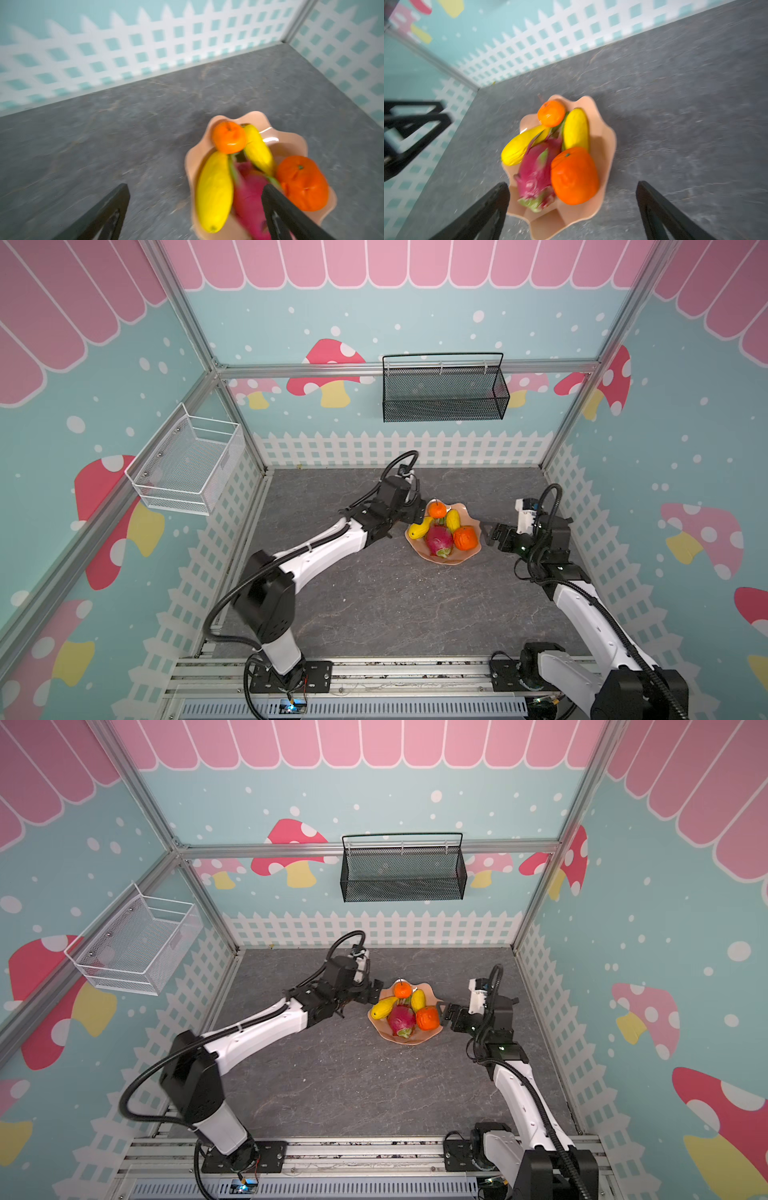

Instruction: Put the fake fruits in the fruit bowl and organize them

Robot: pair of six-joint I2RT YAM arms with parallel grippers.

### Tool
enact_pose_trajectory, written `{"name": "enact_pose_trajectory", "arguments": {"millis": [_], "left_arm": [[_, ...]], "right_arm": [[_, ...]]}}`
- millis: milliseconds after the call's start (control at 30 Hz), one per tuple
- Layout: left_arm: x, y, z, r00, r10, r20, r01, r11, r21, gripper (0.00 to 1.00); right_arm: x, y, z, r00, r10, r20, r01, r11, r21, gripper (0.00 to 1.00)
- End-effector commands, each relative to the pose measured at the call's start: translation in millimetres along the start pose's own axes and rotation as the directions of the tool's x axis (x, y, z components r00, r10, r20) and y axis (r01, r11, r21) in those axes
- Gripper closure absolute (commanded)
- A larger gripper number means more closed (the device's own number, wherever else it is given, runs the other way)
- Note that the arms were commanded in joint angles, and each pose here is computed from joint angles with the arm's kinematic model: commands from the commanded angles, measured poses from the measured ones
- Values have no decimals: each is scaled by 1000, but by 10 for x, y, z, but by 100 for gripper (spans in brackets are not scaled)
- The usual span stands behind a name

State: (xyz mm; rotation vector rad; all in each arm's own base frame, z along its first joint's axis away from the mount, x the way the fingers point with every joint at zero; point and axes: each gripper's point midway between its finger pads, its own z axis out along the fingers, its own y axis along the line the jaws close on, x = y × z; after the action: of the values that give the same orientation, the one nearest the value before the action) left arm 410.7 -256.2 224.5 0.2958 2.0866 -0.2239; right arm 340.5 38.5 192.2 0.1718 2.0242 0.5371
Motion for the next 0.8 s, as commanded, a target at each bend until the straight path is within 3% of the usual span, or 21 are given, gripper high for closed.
{"name": "enact_pose_trajectory", "arguments": {"millis": [0, 67, 167, 300, 400, 467, 600, 767], "left_arm": [[474, 979, -347, 999, -47, 12, 48, 942, -333, 0], [780, 1454, -661, 990, -132, 40, 136, 898, -418, 1], [1196, 2108, -1159, 957, -237, 168, 291, 787, -544, 1], [1375, 2521, -1645, 903, -214, 372, 412, 673, -615, 0], [1496, 2644, -1698, 850, -144, 507, 466, 655, -595, 0], [1582, 2744, -1678, 822, -149, 549, 505, 636, -584, 0], [1512, 2836, -1386, 868, -162, 469, 449, 658, -604, 0], [1262, 2858, -985, 844, -98, 527, 420, 732, -537, 0]], "right_arm": [[-90, -572, -190, 983, 80, 162, -108, 980, 169, 2], [-41, -912, -316, 964, 98, 246, -167, 947, 275, 2], [48, -1229, -403, 943, 48, 329, -181, 905, 385, 2], [78, -1451, -459, 923, -111, 370, -97, 861, 499, 2], [48, -1486, -479, 896, -226, 382, -19, 841, 541, 2], [89, -1508, -439, 896, -243, 372, 1, 838, 545, 2], [21, -1372, -367, 862, -304, 405, 61, 856, 513, 2], [1, -1018, -162, 800, -448, 400, 238, 848, 473, 2]]}}
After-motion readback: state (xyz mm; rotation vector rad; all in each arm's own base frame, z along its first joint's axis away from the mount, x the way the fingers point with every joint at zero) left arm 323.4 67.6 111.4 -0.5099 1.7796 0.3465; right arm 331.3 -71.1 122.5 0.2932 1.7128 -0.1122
